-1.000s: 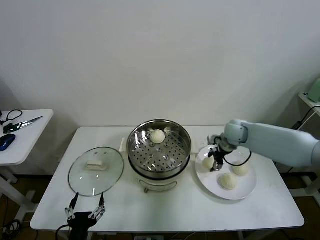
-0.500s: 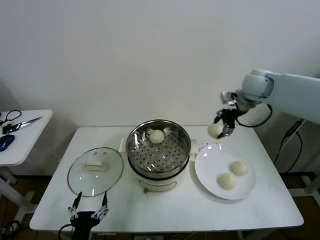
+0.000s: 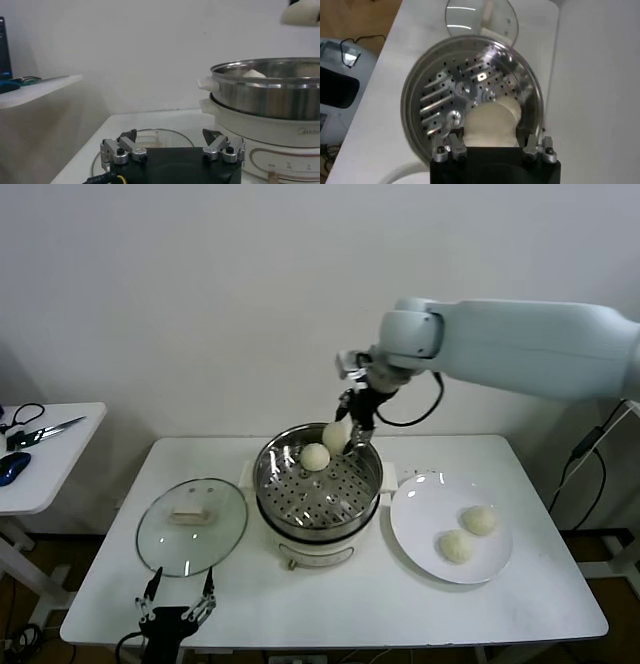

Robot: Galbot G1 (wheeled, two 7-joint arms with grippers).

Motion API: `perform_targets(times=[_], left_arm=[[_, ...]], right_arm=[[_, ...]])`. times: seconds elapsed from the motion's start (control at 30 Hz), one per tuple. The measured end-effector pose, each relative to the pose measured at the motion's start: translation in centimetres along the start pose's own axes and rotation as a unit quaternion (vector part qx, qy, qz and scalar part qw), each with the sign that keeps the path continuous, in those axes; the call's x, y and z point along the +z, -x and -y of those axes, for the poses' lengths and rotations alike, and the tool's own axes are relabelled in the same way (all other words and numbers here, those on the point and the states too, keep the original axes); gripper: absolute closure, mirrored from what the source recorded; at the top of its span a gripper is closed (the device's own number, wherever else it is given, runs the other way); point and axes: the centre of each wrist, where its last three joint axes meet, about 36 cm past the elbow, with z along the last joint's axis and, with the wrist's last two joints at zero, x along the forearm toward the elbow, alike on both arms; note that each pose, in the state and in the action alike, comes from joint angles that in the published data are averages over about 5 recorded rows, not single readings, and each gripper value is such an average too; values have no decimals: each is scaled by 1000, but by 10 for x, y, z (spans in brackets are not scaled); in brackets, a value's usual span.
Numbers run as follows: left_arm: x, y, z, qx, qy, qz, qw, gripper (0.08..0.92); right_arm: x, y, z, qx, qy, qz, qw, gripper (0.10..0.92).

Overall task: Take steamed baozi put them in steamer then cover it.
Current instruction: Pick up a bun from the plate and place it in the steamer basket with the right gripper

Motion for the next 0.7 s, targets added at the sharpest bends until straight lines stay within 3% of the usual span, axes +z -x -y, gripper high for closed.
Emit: perform_targets(times=[0.4,0.7], left_arm=[[1,0,-1,-1,-1,0,1000,177],[1,0,-1,-2,-2,0,1000,177]], right_arm=[[-42,91,5,-9,-14,-12,1000,335],[-48,121,8,-1,-15,-22,1000,309]])
